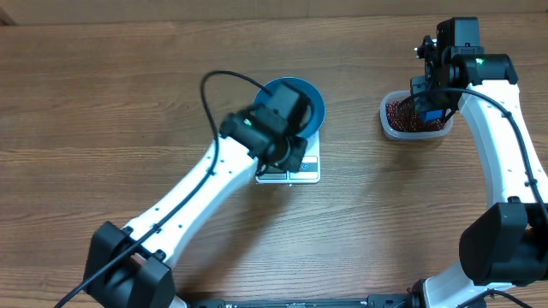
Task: Scoop item into bowl and weigh 150g on scale
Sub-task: 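Move the left gripper down to the scale's front buttons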
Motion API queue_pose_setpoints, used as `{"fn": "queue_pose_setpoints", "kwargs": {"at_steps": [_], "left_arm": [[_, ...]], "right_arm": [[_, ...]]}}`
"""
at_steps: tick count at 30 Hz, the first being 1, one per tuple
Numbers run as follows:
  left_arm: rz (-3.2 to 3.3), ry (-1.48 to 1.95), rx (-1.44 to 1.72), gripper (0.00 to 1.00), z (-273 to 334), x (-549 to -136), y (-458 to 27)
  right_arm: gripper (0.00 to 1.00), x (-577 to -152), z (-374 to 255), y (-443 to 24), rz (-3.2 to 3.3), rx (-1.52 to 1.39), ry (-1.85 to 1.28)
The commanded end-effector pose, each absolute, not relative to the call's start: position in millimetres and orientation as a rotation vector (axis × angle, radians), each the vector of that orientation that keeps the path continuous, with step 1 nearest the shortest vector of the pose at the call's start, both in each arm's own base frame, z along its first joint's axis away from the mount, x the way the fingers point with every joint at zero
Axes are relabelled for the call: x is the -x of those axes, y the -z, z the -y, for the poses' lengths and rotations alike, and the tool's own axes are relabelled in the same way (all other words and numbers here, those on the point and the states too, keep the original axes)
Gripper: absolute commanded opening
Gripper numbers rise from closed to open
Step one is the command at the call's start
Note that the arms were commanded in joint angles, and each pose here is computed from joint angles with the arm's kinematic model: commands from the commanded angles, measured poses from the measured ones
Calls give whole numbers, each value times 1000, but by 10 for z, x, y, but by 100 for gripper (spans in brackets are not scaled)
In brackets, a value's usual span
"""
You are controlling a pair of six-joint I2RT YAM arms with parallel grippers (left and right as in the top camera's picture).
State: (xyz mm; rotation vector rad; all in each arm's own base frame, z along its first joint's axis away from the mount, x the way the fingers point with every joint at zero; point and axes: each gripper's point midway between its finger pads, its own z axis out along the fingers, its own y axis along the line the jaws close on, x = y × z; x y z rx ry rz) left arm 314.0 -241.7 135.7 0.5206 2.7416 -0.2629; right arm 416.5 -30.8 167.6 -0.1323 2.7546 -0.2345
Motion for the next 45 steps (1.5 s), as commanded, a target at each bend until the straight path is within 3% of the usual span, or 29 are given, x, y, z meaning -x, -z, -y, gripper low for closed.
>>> {"fn": "queue_pose_setpoints", "kwargs": {"at_steps": [1,23,45], "left_arm": [[-2714,175,-665,4,2424,-3079,-1114],[-2644,179,-572,4,2539,-3218,-767],[-2550,119,-683,4,2607,-3154,-502]], "right_arm": [[4,-4211,312,-1718,-2738,127,221],[4,-4220,312,-1722,-2734,127,221],[4,-4220,312,-1722,-2734,126,221]]}}
